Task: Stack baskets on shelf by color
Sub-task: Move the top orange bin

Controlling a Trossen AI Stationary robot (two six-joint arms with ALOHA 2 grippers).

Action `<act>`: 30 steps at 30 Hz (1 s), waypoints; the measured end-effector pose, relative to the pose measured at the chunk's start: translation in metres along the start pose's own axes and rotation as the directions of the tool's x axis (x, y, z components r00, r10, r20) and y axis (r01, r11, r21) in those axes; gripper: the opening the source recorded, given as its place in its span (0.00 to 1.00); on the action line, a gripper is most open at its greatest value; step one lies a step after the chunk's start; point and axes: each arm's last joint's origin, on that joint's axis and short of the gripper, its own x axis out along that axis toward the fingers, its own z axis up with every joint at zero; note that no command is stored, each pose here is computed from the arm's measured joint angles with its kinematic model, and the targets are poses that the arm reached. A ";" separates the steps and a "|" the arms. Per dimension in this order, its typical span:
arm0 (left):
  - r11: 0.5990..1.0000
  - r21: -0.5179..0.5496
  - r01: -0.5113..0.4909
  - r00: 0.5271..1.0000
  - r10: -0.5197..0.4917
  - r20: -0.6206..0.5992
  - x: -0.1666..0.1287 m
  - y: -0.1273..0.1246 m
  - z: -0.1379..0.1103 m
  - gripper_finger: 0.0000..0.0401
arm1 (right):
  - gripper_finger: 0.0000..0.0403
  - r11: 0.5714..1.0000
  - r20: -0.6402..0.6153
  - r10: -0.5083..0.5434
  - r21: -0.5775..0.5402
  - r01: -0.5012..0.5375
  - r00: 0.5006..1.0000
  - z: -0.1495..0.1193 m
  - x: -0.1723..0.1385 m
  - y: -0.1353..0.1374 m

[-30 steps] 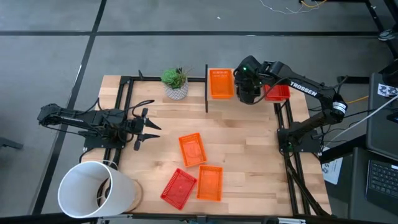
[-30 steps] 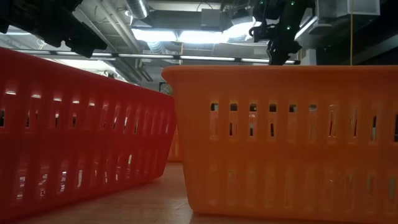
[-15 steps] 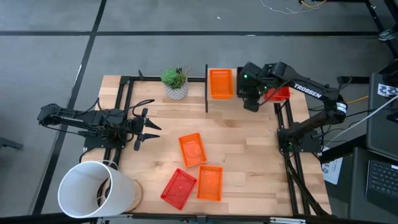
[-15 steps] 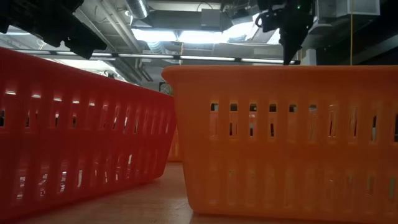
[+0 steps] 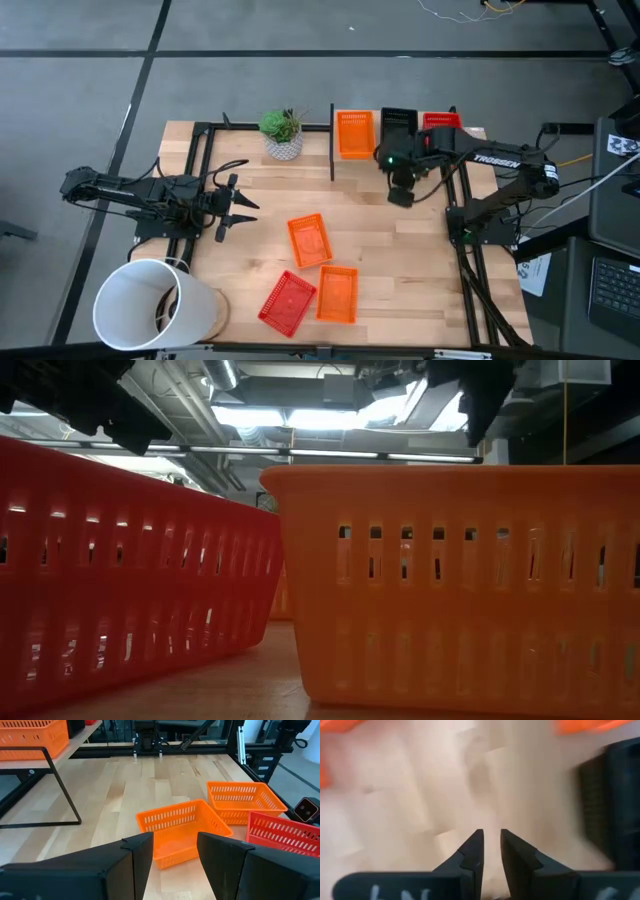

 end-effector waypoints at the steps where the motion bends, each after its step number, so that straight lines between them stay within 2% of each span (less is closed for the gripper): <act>1: 1.000 -0.008 0.000 1.000 0.000 0.002 0.000 0.000 0.000 0.37 | 0.16 1.000 -0.015 0.025 -0.009 -0.025 1.000 -0.002 -0.001 0.007; 5: 0.994 -0.111 0.004 0.999 -0.001 0.033 0.000 0.000 0.003 0.37 | 0.16 0.994 -0.081 0.078 -0.070 -0.084 0.994 -0.015 -0.005 0.036; 8: 0.960 -0.280 0.016 0.998 0.001 0.058 0.000 0.000 0.006 0.37 | 0.16 0.985 -0.107 0.078 -0.144 -0.093 0.991 -0.025 -0.008 0.055; 10: 0.930 -0.368 -0.004 1.000 0.003 -0.004 0.006 0.000 0.001 0.36 | 0.16 0.982 -0.085 0.064 -0.170 -0.078 0.994 -0.029 -0.010 0.067; 13: 0.893 -0.439 -0.104 0.977 0.009 -0.213 0.018 -0.001 -0.019 0.36 | 0.16 0.986 -0.022 0.041 -0.158 -0.044 0.999 -0.032 -0.013 0.081; 15: 0.879 -0.454 -0.146 0.948 -0.008 -0.319 0.029 -0.002 -0.029 0.36 | 0.16 0.990 0.014 0.030 -0.136 -0.027 0.999 -0.034 -0.015 0.089; 18: 0.884 -0.452 -0.116 0.910 -0.088 -0.406 0.047 -0.008 -0.041 0.36 | 0.16 0.996 0.036 0.014 -0.092 -0.010 0.999 -0.041 -0.017 0.100; 22: 0.887 -0.454 -0.088 0.883 -0.142 -0.448 0.070 -0.015 -0.053 0.36 | 0.16 0.999 0.059 0.011 -0.032 -0.009 0.998 -0.052 -0.021 0.114; 25: 0.890 -0.451 -0.067 0.895 -0.147 -0.422 0.087 -0.017 -0.059 0.36 | 0.16 1.000 0.108 -0.022 -0.001 0.022 0.994 -0.060 -0.024 0.124; 28: 0.906 -0.422 -0.037 0.906 -0.148 -0.397 0.106 -0.019 -0.054 0.36 | 0.16 0.999 0.149 -0.043 0.037 0.037 0.988 -0.066 -0.027 0.132; 30: 0.920 -0.391 -0.034 0.894 -0.147 -0.424 0.122 -0.021 -0.050 0.36 | 0.16 0.998 0.157 -0.040 0.060 0.031 0.987 -0.070 -0.028 0.135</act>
